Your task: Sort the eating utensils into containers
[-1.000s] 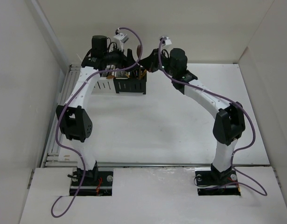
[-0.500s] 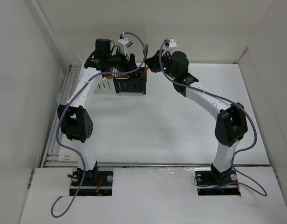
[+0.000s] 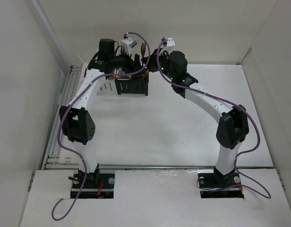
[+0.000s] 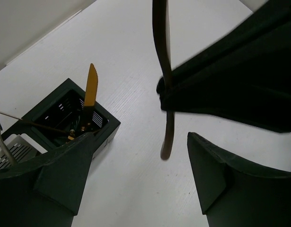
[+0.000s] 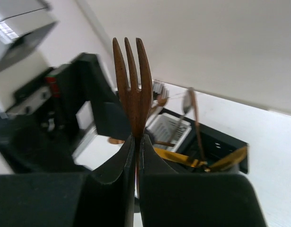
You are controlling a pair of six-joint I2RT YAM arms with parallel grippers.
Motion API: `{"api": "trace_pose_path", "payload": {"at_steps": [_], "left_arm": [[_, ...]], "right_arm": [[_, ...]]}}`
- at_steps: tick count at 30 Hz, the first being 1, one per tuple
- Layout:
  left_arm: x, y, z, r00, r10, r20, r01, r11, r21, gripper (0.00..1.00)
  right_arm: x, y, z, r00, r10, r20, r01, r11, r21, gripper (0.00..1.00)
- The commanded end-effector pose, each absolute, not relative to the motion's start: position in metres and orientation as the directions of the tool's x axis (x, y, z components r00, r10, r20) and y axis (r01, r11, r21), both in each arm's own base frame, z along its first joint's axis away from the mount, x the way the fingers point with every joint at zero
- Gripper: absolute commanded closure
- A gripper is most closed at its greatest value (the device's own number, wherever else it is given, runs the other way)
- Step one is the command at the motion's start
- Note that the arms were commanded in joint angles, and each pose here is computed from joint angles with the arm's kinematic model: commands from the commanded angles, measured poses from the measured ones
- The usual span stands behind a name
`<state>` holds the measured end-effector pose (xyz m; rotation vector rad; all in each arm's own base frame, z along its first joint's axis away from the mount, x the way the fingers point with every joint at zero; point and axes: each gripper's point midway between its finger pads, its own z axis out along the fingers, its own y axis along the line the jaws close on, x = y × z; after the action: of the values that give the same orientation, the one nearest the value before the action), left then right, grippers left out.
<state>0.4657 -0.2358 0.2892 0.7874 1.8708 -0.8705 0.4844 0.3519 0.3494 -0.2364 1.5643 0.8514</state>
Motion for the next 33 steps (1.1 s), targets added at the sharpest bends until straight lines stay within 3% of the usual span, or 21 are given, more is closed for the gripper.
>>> {"api": "trace_pose_path", "payload": {"at_steps": [1,5,8,13,14,17,21,24,26,28,33], "left_arm": [[0.46,-0.24,0.326,-0.31,0.125,-0.943,0.82,0.537,-0.198,0.24],[0.466,-0.239,0.324,-0.315,0.112,-0.942,0.807,0.555,-0.204,0.25],[0.468,-0.24,0.326,-0.307,0.11,-0.945,0.808,0.554,-0.198,0.32],[0.466,-0.241,0.322,-0.315,0.112,-0.943,0.812,0.546,-0.207,0.64],[0.466,-0.241,0.322,-0.315,0.112,-0.943,0.812,0.546,-0.207,0.77],[0.465,-0.241,0.319,-0.323,0.114,-0.939,0.81,0.546,-0.213,0.97],[0.477,-0.229,0.313,-0.326,0.113,-0.939,0.769,0.609,-0.193,1.0],[0.507,-0.194,0.317,-0.294,0.096,-0.951,0.665,0.735,-0.131,1.0],[0.526,-0.163,0.322,-0.267,0.08,-0.96,0.583,0.807,-0.095,1.0],[0.543,-0.136,0.324,-0.247,0.084,-0.965,0.489,0.871,-0.049,1.0],[0.571,-0.098,0.35,-0.124,0.123,-0.985,0.386,0.92,0.066,1.0]], "right_arm": [[0.472,0.369,0.379,-0.172,0.355,-0.919,-0.666,0.646,0.374,1.0],[0.47,0.372,0.369,-0.193,0.34,-0.92,-0.672,0.638,0.376,1.0],[0.468,0.373,0.358,-0.219,0.331,-0.918,-0.67,0.633,0.389,1.0],[0.463,0.377,0.357,-0.235,0.327,-0.915,-0.689,0.608,0.394,1.0],[0.462,0.378,0.362,-0.231,0.329,-0.916,-0.698,0.6,0.392,1.0],[0.462,0.384,0.355,-0.252,0.321,-0.913,-0.707,0.583,0.401,1.0],[0.461,0.385,0.36,-0.248,0.322,-0.913,-0.718,0.571,0.397,1.0],[0.459,0.387,0.355,-0.265,0.304,-0.915,-0.739,0.546,0.396,0.44],[0.47,0.373,0.359,-0.251,0.314,-0.916,-0.729,0.561,0.392,0.22],[0.473,0.358,0.358,-0.249,0.315,-0.916,-0.717,0.576,0.393,0.08],[0.479,0.327,0.356,-0.22,0.303,-0.927,-0.691,0.622,0.367,0.05]]}}
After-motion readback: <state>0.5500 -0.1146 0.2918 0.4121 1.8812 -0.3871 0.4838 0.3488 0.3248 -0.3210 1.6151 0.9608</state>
